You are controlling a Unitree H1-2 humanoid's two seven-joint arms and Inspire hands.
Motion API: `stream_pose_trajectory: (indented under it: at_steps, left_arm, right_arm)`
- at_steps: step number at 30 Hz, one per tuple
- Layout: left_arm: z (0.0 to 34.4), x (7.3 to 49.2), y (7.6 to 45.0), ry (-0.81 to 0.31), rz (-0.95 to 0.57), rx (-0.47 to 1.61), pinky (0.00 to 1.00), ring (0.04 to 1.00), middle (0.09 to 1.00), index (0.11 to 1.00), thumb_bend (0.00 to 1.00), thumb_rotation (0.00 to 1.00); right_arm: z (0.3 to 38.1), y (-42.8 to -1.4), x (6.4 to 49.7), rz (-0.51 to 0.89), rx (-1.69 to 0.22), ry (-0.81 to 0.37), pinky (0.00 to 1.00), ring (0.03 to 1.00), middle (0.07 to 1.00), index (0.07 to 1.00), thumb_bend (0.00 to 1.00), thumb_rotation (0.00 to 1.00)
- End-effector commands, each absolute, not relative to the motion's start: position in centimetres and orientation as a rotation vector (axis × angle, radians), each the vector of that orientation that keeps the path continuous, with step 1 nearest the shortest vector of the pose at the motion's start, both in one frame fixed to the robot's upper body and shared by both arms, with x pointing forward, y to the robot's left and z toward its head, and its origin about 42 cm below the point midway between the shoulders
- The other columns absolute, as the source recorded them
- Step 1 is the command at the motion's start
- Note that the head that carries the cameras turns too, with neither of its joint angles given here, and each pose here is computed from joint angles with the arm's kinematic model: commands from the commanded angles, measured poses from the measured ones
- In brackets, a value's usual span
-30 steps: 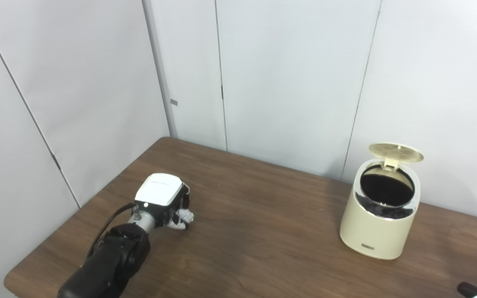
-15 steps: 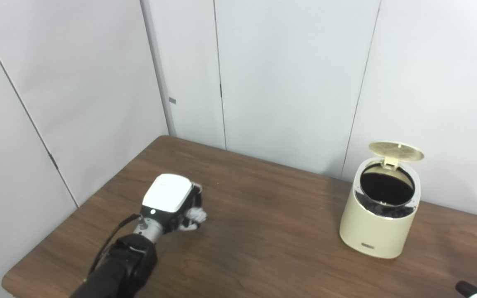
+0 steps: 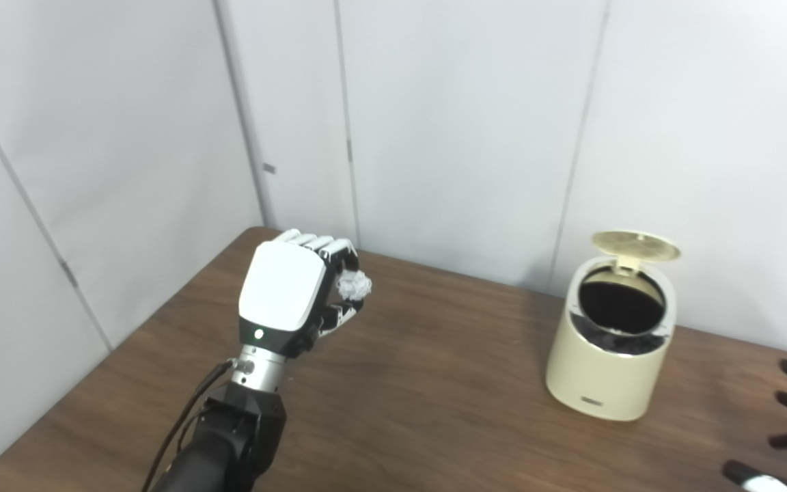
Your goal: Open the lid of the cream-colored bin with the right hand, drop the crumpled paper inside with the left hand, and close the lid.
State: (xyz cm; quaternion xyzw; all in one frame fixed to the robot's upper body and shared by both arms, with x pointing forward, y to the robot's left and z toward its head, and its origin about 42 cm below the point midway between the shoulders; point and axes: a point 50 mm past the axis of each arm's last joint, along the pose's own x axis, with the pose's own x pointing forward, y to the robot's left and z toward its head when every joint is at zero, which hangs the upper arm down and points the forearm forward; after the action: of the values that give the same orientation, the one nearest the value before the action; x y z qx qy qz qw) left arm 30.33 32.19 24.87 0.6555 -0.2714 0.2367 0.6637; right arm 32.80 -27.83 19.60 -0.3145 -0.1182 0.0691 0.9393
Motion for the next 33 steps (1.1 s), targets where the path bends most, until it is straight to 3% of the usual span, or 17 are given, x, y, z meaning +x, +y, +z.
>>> stream_pose_trajectory:
  at_steps: [1,9,14,20,30,33]
  left_arm:
    - [27.4,30.8,31.2,-0.755,0.601,1.443,0.52,0.453,0.436,0.509,0.52,0.00]
    - [27.6,33.0,27.3,-0.830,0.586,1.287,0.49,0.431,0.473,0.483,0.53,0.00]
    - [27.7,34.1,25.1,-0.871,0.570,1.203,0.49,0.436,0.474,0.483,0.53,0.00]
    - [27.8,35.2,22.9,-0.897,0.546,1.153,0.48,0.442,0.423,0.520,0.52,0.00]
    - [27.6,37.0,18.8,-0.938,0.437,1.065,0.44,0.440,0.424,0.524,0.52,0.00]
    - [27.4,37.6,17.5,-0.948,0.393,1.032,0.38,0.407,0.418,0.523,0.52,0.00]
  right_arm:
    - [21.5,-27.2,33.4,0.120,-0.649,-0.329,0.71,0.906,0.993,0.955,0.79,0.41]
    - [22.4,-25.9,33.4,0.136,-0.631,-0.338,0.83,0.904,0.990,0.956,0.76,0.25]
    - [22.7,-25.6,33.5,0.129,-0.646,-0.371,0.78,0.872,0.961,0.915,0.79,0.14]
    - [22.4,-25.5,33.5,0.127,-0.656,-0.387,0.72,0.851,0.945,0.897,0.82,0.19]
    - [22.3,-24.9,33.6,0.124,-0.685,-0.384,0.70,0.849,0.946,0.898,0.83,0.22]
    - [22.4,-24.4,33.5,0.133,-0.661,-0.381,0.71,0.861,0.953,0.903,0.82,0.19]
